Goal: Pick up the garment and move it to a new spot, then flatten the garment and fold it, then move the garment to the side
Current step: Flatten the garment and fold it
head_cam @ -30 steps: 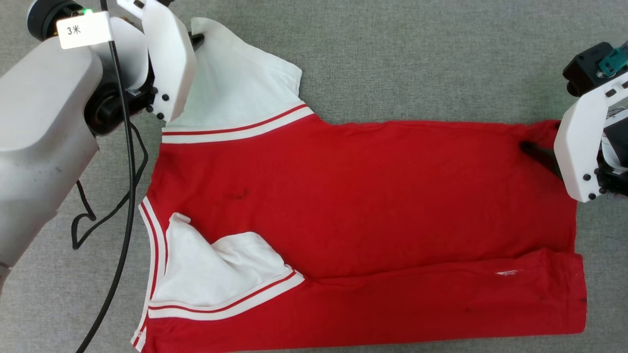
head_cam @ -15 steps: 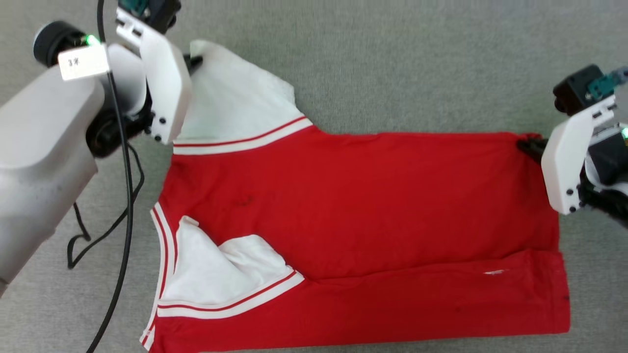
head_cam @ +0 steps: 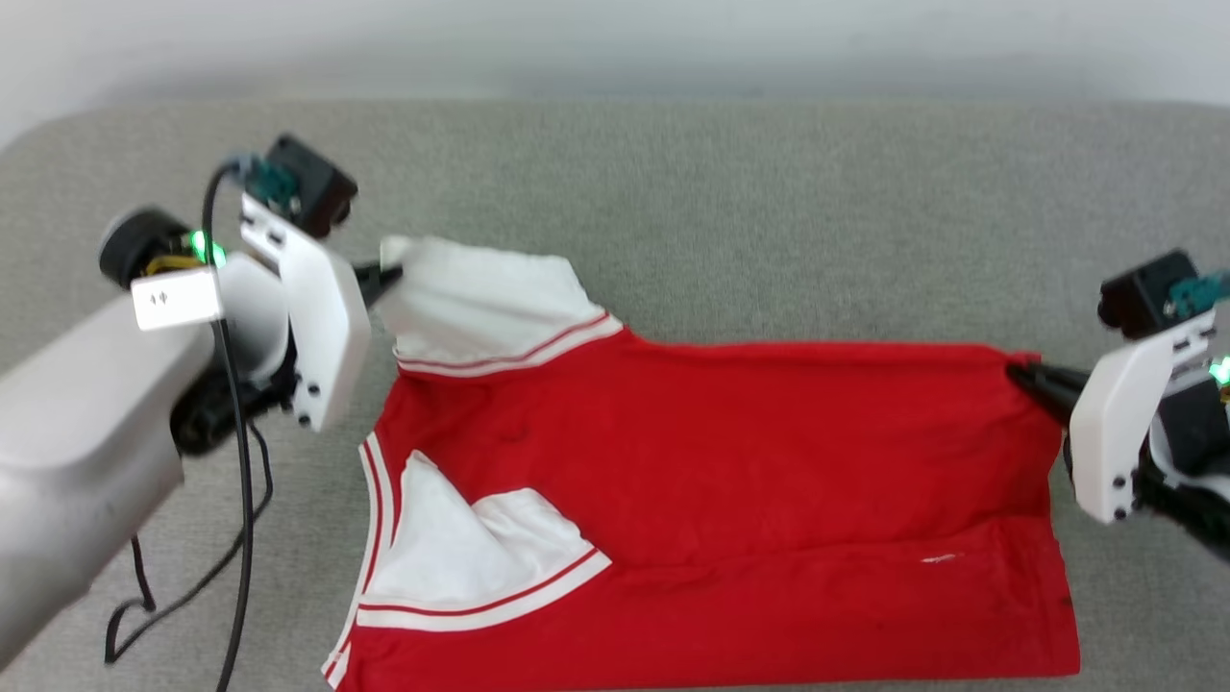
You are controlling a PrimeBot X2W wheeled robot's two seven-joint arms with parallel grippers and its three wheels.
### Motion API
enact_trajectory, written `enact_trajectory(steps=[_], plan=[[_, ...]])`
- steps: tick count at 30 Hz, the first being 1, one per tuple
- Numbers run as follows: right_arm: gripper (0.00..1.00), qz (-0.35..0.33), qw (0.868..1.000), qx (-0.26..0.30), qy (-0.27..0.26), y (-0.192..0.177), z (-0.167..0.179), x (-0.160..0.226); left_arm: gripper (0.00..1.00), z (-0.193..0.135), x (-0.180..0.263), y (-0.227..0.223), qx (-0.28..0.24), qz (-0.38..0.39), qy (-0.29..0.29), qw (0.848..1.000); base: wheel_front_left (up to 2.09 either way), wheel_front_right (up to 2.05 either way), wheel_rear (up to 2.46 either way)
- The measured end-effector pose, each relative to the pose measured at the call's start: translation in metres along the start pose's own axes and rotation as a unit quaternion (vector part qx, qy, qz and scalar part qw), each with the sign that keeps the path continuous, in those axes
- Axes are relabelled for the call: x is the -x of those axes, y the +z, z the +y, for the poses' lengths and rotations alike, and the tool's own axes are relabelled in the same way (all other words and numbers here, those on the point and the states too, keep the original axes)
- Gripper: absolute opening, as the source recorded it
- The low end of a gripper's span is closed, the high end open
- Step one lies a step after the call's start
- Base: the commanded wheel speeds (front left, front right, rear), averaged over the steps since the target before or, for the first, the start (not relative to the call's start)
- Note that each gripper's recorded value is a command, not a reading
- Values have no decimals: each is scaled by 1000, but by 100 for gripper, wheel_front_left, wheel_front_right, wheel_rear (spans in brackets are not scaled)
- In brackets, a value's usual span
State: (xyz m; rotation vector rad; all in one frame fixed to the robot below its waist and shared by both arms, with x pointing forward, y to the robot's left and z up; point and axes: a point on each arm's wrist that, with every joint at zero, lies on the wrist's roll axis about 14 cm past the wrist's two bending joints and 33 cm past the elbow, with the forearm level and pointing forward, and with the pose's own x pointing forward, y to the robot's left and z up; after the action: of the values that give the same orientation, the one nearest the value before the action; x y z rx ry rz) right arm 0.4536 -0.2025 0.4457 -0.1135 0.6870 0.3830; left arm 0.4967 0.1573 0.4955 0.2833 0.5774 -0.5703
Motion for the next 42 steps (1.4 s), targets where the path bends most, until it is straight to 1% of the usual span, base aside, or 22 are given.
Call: enact_trajectory(steps=[10,18,23,24,28,34,39,40,41,42], plan=[[0,-13,1000,-18,13,-28,22,38,0,-29,52,-44,21,7,4,1000,0,0,0],[0,-3,999,-40,18,-55,31,54,0,-57,73,-94,66,42,-4,997,0,0,0],[0,16,998,-55,20,-75,34,59,0,-76,76,-123,102,63,-12,993,0,0,0],[0,28,997,-67,19,-86,34,59,0,-86,77,-138,118,78,-19,990,0,0,0],[0,52,995,-82,20,-103,37,56,0,-94,72,-155,132,98,-25,986,0,0,0],[0,92,992,-87,16,-128,39,46,0,-100,63,-176,158,122,-29,979,0,0,0],[0,78,992,-98,12,-130,39,40,0,-102,55,-181,173,117,-28,977,0,0,0],[10,72,992,-100,11,-128,39,40,0,-101,55,-181,175,112,-24,978,0,0,0],[47,63,993,-99,10,-126,39,40,44,-101,55,-181,177,107,-20,978,0,0,0],[95,52,994,-97,8,-122,39,41,100,-100,56,-180,177,101,-15,979,0,0,0]])
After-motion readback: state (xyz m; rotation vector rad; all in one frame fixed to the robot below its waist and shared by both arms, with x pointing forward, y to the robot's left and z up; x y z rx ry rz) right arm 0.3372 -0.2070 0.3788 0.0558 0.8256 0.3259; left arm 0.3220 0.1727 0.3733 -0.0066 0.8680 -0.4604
